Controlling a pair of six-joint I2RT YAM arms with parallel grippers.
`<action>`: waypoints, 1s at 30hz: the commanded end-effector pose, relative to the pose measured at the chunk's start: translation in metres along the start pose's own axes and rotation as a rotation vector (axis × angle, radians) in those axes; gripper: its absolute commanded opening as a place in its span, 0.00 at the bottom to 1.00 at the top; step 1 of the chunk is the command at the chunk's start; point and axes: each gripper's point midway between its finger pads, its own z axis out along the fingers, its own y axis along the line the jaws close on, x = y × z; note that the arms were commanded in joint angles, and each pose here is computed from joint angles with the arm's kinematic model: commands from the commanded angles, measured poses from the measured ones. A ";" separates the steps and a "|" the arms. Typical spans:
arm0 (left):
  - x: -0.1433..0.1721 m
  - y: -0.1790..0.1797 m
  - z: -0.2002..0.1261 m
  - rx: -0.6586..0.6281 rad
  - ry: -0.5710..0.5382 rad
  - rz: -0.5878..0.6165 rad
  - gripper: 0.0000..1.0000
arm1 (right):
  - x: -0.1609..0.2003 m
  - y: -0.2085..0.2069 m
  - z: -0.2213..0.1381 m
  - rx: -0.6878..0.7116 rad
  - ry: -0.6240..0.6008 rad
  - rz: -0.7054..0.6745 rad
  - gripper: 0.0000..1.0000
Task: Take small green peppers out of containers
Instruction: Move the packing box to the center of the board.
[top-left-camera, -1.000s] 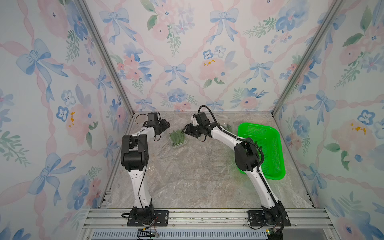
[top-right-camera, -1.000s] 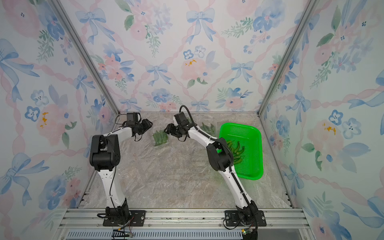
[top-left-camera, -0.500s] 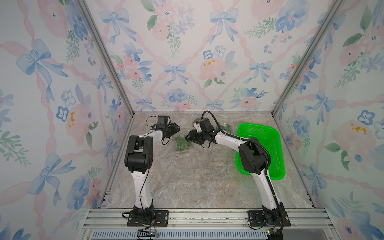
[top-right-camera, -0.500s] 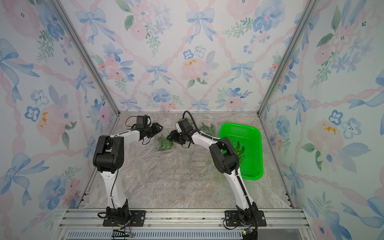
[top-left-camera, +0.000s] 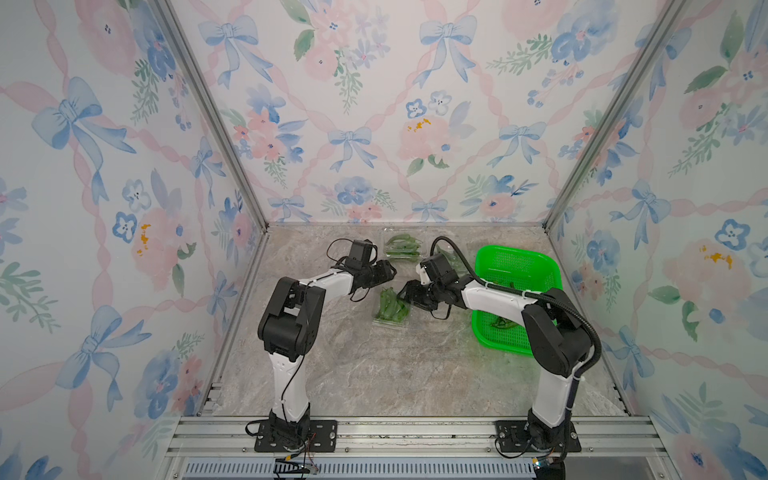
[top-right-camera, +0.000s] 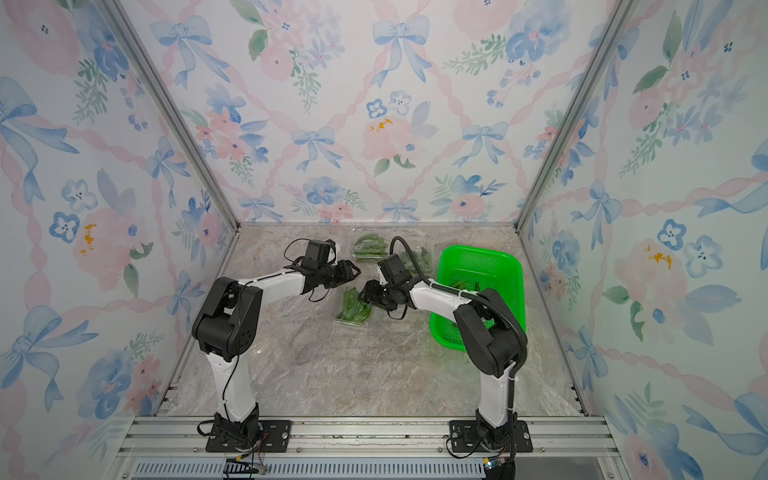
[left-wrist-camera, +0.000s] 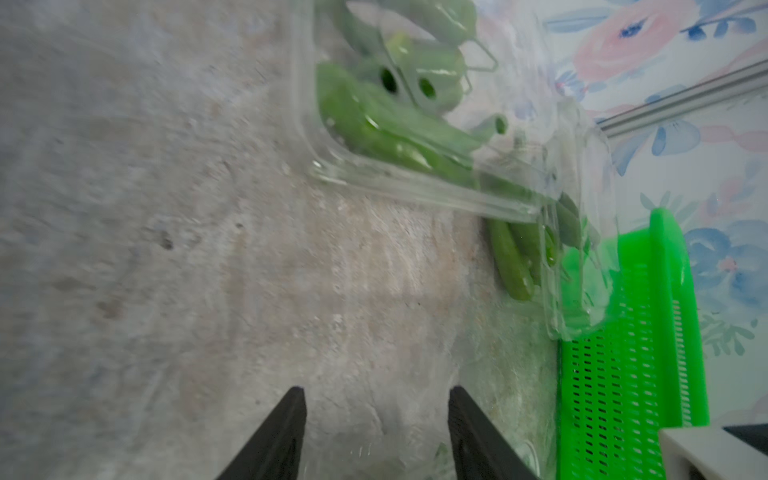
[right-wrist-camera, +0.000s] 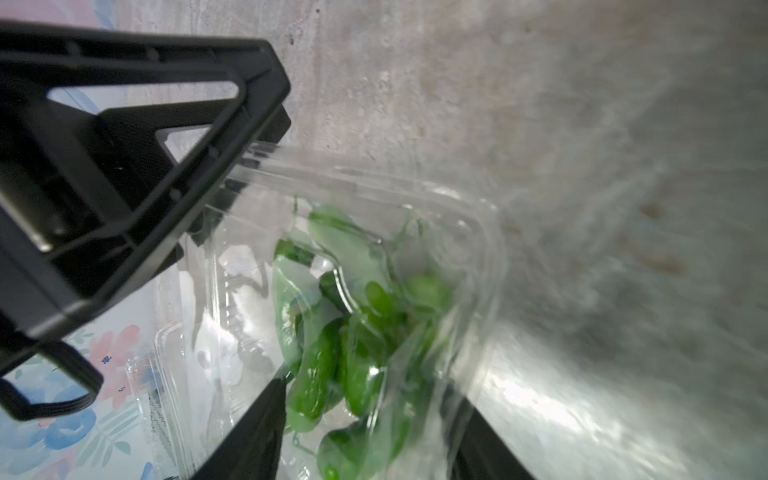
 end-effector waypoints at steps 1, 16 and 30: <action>0.014 -0.024 -0.009 0.020 0.015 0.013 0.58 | 0.004 -0.018 -0.026 0.086 -0.031 -0.019 0.61; 0.006 -0.017 -0.010 -0.029 -0.028 0.039 0.60 | 0.011 -0.061 -0.072 0.199 -0.057 -0.017 0.68; 0.054 -0.016 -0.121 -0.059 -0.146 0.085 0.60 | -0.036 -0.020 -0.091 0.117 -0.049 -0.242 0.63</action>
